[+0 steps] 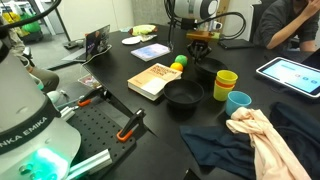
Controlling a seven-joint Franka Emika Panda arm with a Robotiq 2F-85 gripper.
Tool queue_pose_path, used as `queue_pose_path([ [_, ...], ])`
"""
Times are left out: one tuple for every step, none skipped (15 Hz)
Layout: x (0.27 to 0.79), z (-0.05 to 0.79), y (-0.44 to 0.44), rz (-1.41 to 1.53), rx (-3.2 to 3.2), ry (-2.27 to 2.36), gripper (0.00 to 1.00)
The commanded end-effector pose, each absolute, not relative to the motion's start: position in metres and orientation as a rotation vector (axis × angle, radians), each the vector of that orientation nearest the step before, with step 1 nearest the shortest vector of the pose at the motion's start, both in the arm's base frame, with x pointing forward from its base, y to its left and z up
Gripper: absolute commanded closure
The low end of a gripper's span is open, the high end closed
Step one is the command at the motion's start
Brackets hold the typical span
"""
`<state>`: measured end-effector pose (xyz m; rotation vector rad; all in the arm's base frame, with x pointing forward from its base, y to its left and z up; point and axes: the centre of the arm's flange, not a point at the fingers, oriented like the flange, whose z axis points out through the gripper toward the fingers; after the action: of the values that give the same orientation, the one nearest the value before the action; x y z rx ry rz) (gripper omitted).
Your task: Take the orange and green objects out the black bowl and unstack the black bowls
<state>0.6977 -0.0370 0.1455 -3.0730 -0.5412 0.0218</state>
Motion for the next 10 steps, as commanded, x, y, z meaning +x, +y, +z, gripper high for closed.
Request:
queue_pose_path([
  [0.706, 0.179, -0.031, 0.037, -3.046, -0.529, 0.98],
  [0.705, 0.183, -0.03, 0.046, -3.051, -0.526, 0.98],
  [0.704, 0.189, -0.028, 0.038, -3.047, -0.536, 0.98],
  [0.704, 0.196, -0.027, 0.039, -3.056, -0.534, 0.98],
  [0.704, 0.203, -0.025, 0.038, -3.068, -0.555, 0.98],
  [0.704, 0.208, -0.024, 0.037, -3.073, -0.567, 0.98],
  [0.703, 0.213, -0.022, 0.038, -3.076, -0.571, 0.98],
  [0.701, 0.216, -0.02, 0.046, -3.078, -0.577, 0.98],
  [0.697, 0.216, -0.017, 0.053, -3.07, -0.577, 0.98],
  [0.691, 0.212, -0.012, 0.06, -3.064, -0.575, 0.98],
])
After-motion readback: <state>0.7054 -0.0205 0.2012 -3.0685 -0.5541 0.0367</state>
